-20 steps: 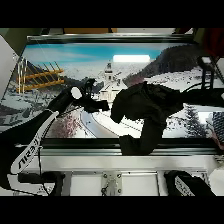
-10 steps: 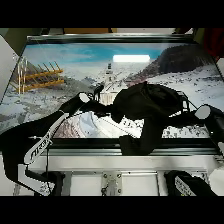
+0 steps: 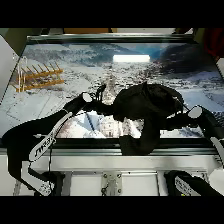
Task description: Fold the clothes and pants, and hang the long-sleeved shirts on hangers.
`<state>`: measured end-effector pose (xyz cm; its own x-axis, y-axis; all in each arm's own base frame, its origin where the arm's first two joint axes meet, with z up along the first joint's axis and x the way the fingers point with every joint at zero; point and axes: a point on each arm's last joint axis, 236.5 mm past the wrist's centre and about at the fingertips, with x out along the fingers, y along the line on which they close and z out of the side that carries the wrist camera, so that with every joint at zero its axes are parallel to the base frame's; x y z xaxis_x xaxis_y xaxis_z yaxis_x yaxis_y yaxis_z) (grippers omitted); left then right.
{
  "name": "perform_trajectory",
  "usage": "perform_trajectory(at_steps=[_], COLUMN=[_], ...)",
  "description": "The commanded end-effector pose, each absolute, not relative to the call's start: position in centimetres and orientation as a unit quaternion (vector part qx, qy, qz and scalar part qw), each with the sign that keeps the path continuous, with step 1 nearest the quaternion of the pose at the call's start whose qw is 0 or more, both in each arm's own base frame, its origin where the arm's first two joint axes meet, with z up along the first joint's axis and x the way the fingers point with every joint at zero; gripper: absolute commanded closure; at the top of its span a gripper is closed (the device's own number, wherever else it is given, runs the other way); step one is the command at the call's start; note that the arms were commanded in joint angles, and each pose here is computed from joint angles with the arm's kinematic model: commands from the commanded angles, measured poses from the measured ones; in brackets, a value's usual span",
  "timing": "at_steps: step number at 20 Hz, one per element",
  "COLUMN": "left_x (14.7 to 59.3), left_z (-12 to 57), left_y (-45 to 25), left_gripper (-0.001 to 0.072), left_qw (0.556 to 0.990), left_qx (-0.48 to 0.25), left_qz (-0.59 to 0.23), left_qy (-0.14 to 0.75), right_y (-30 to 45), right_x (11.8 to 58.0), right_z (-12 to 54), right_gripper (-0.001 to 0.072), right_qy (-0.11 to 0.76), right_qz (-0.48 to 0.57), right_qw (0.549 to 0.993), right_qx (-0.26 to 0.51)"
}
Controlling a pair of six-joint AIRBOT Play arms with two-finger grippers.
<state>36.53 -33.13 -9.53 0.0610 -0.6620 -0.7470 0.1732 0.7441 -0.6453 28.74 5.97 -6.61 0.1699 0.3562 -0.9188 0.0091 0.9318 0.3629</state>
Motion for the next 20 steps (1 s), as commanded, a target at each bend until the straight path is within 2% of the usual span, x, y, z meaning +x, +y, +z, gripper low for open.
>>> perform_trajectory(at_steps=[1, 3, 5, 7, 10, 12, 14, 16, 20], left_x=[36.6, 39.1, 43.8, 46.2, 42.9, 38.7, 34.4, 31.2, 30.4], left_z=[-9.2, -5.3, 3.5, 16.4, 35.0, 43.1, 48.3, 51.1, 50.5], left_y=[-33.4, -31.5, -27.5, -23.2, -18.3, -16.9, -16.3, -16.1, -15.7], left_gripper=[0.0696, 0.0698, 0.0698, 0.0697, 0.0696, 0.0696, 0.0696, 0.0696, 0.0696], left_qw=[0.699, 0.719, 0.791, 0.86, 0.923, 0.94, 0.946, 0.946, 0.948], left_qx=[-0.194, -0.18, -0.137, -0.107, -0.087, -0.071, -0.055, -0.047, -0.053], left_qz=[-0.304, -0.314, -0.31, -0.308, -0.309, -0.31, -0.315, -0.32, -0.313], left_qy=[0.617, 0.593, 0.51, 0.392, 0.212, 0.121, 0.054, 0.014, 0.006], right_y=[5.7, 4.3, 2.8, 2.6, 3.5, 3.8, 4.0, 4.1, 4.3], right_x=[29.7, 31.7, 34.1, 35.4, 33.5, 30.6, 28.0, 26.7, 27.6], right_z=[-5.5, -1.6, 6.8, 17.6, 33.7, 40.9, 44.9, 46.1, 43.4], right_gripper=[0.0696, 0.0696, 0.0696, 0.0697, 0.0697, 0.0697, 0.0697, 0.0697, 0.0697], right_qy=[0.62, 0.589, 0.52, 0.414, 0.225, 0.133, 0.076, 0.056, 0.115], right_qz=[0.116, 0.115, 0.109, 0.108, 0.109, 0.102, 0.097, 0.095, 0.096], right_qw=[0.764, 0.795, 0.846, 0.904, 0.968, 0.986, 0.992, 0.994, 0.987], right_qx=[0.136, 0.09, 0.034, 0.003, -0.021, -0.017, -0.006, 0.008, 0.054])
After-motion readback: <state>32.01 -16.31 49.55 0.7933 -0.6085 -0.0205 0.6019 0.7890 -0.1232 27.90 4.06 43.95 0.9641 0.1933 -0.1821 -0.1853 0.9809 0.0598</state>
